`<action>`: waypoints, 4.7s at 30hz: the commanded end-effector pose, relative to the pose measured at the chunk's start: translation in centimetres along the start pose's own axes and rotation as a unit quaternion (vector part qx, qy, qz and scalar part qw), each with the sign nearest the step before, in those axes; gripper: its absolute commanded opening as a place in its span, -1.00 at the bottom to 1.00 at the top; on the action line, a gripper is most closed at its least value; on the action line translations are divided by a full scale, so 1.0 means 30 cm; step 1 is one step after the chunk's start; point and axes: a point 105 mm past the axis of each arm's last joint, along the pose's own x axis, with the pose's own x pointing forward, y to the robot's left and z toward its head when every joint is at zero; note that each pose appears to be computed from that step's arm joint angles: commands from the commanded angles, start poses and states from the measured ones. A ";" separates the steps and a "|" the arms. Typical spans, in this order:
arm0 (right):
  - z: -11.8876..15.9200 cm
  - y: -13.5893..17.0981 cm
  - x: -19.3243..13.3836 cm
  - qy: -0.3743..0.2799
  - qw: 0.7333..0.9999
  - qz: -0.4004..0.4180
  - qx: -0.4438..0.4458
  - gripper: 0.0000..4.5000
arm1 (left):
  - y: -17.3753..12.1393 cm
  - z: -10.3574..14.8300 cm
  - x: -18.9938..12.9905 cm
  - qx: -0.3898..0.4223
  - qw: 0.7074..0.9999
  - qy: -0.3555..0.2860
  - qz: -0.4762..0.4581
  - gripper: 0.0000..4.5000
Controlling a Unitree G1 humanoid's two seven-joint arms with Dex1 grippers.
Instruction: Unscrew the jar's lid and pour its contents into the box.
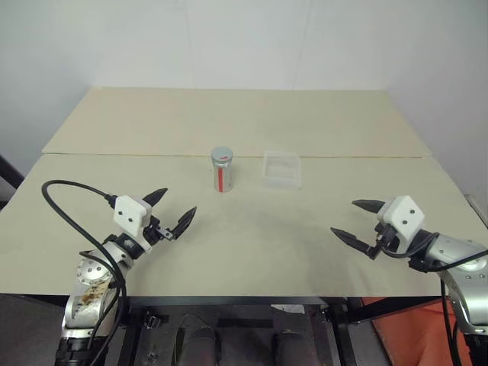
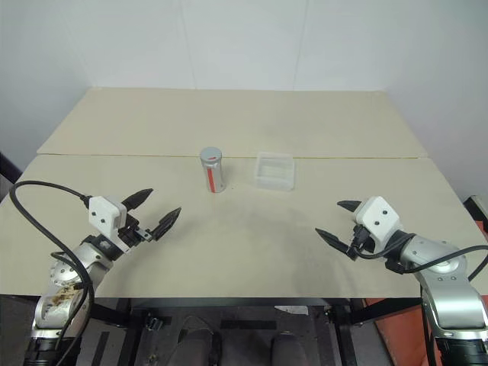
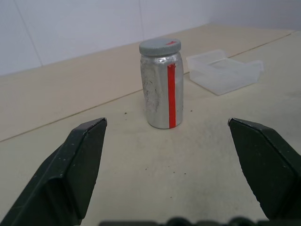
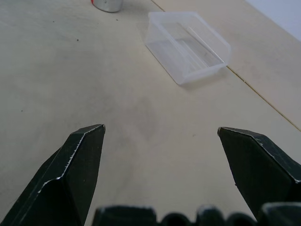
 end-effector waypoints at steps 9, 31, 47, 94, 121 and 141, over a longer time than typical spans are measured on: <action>0.033 0.012 -0.008 -0.016 1.000 0.007 -0.006 0.99 | -0.007 0.043 -0.008 0.013 1.000 -0.020 0.007 1.00; 0.092 0.042 0.102 -0.052 0.996 -0.073 0.028 0.99 | -0.044 -0.007 0.267 -0.029 0.996 -0.045 0.077 1.00; 0.059 0.025 0.101 -0.030 0.992 -0.115 0.035 0.99 | -0.059 -0.049 0.431 -0.020 0.996 -0.039 0.078 1.00; 0.187 0.085 0.193 -0.114 0.981 -0.115 0.106 1.00 | -0.159 0.067 0.470 -0.069 0.989 -0.134 0.013 -0.13; 0.460 0.230 0.284 -0.230 0.964 0.005 0.131 1.00 | -0.389 0.118 0.348 -0.014 0.972 -0.112 -0.205 -0.13; 0.450 0.199 0.292 -0.230 0.964 -0.026 0.131 1.00 | -0.406 0.101 0.357 -0.032 0.973 -0.106 -0.202 -0.13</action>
